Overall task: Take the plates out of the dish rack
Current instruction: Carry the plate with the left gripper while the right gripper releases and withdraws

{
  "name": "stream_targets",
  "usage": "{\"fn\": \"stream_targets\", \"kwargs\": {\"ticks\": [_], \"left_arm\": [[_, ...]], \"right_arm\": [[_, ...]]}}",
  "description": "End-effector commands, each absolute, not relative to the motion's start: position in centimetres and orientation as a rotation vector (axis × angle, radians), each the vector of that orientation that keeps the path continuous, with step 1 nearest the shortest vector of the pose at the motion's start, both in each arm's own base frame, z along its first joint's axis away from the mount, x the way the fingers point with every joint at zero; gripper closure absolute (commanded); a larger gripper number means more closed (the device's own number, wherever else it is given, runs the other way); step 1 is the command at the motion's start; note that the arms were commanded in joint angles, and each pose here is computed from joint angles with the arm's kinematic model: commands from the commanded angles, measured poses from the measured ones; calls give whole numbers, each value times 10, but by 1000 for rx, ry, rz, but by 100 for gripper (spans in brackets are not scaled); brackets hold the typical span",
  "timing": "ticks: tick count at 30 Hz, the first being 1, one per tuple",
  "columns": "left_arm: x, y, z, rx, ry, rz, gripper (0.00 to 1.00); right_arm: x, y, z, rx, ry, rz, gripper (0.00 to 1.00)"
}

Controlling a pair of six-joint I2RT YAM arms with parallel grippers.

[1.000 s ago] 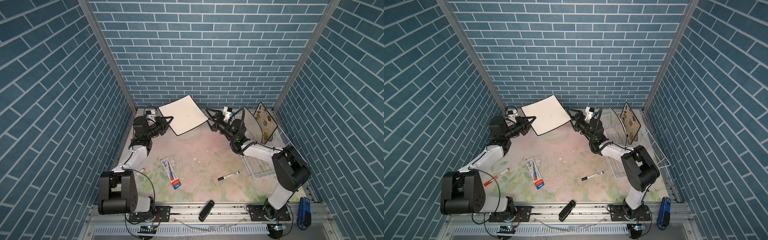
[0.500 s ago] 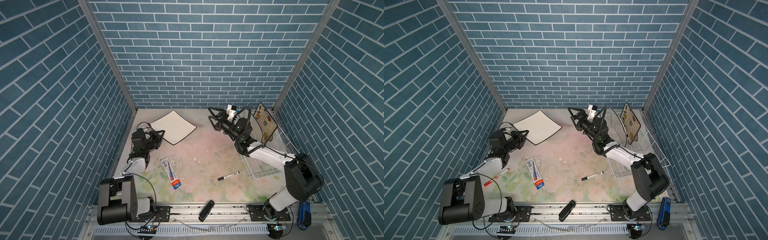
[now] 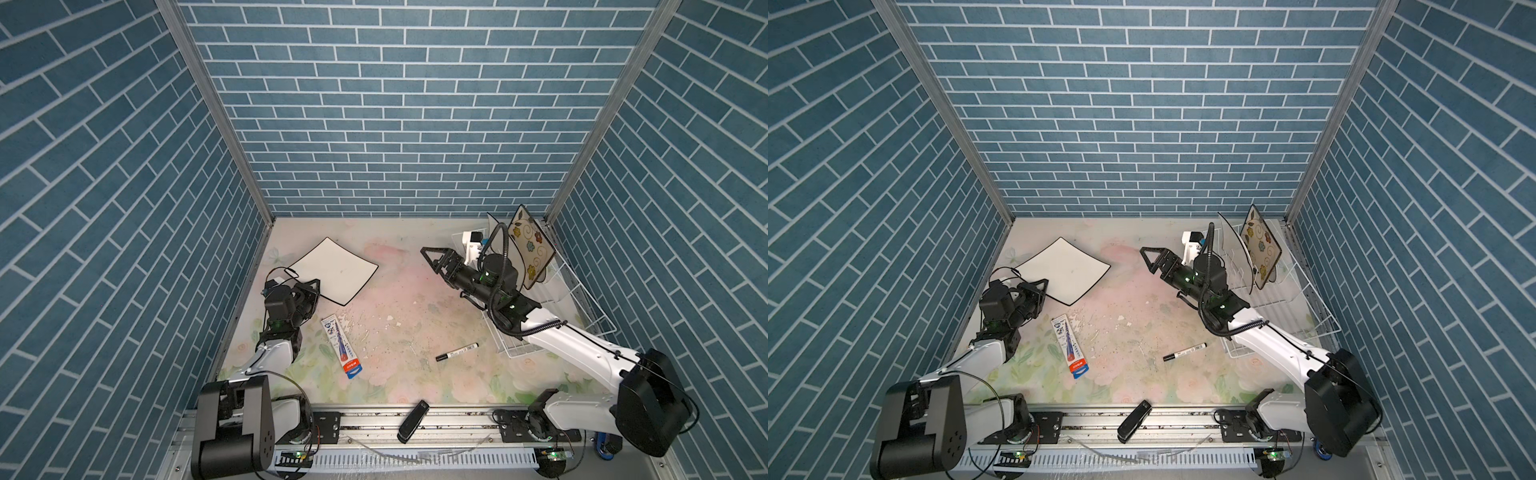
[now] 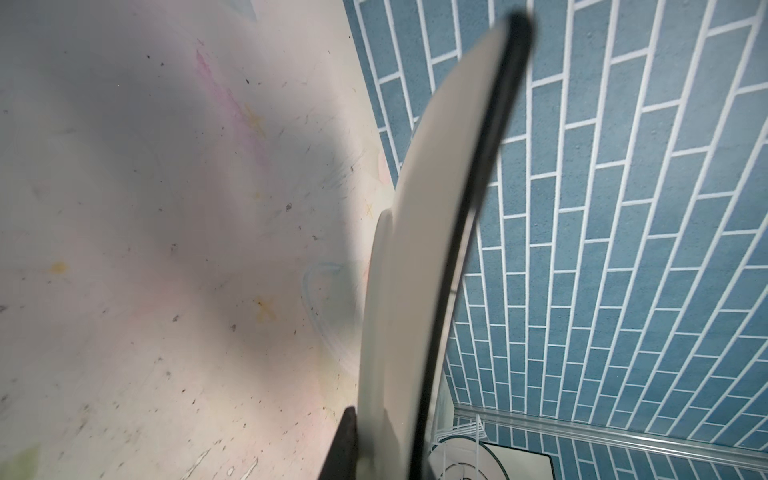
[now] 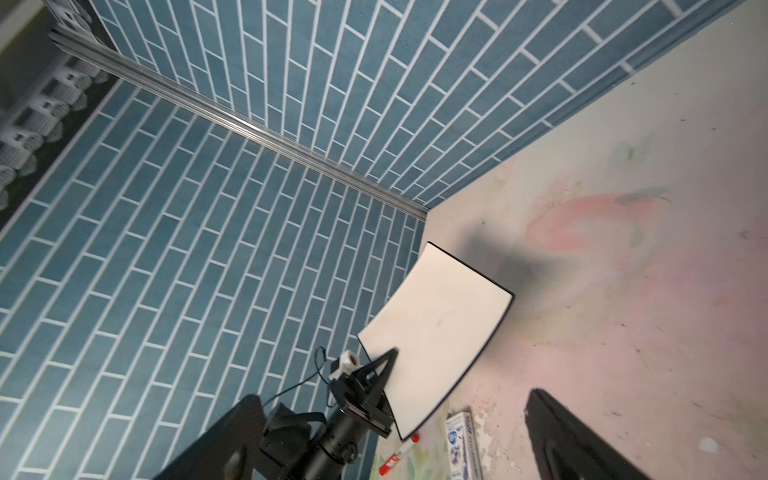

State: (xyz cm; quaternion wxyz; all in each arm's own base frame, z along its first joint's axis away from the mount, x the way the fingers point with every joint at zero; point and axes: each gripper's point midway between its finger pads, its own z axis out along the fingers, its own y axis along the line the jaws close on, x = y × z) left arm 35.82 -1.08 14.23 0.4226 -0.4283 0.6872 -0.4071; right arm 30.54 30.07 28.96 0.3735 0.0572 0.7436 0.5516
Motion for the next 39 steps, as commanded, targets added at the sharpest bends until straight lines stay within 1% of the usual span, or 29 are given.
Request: {"fn": "stream_targets", "kwargs": {"ticks": [1, 6, 10, 16, 22, 27, 35, 39], "left_arm": [[367, -1, 212, -918, 1477, -1065, 100], [360, 16, 208, -998, 1412, -994, 100], [361, 23, 215, -995, 1381, -958, 100], [362, 35, 204, -1059, 1352, -919, 100], [371, 43, 192, -1105, 1339, -946, 100], [382, 51, 182, -1127, 1299, -1012, 100], [395, 65, 164, -1160, 1282, -1038, 100], [406, 71, 157, -1173, 1271, -1100, 100]], "right_arm": [[292, 285, 285, 46, 1942, 1218, 1], [280, 271, 284, 18, 1966, 1107, 1], [275, 265, 285, 27, 1939, 1120, 1], [272, 260, 282, 43, 1934, 1110, 2], [274, 252, 272, 54, 1953, 1040, 2], [272, 255, 272, 64, 1929, 1090, 2], [273, 254, 268, 66, 1951, 1067, 2], [278, 257, 270, 69, 1949, 1066, 2]]}}
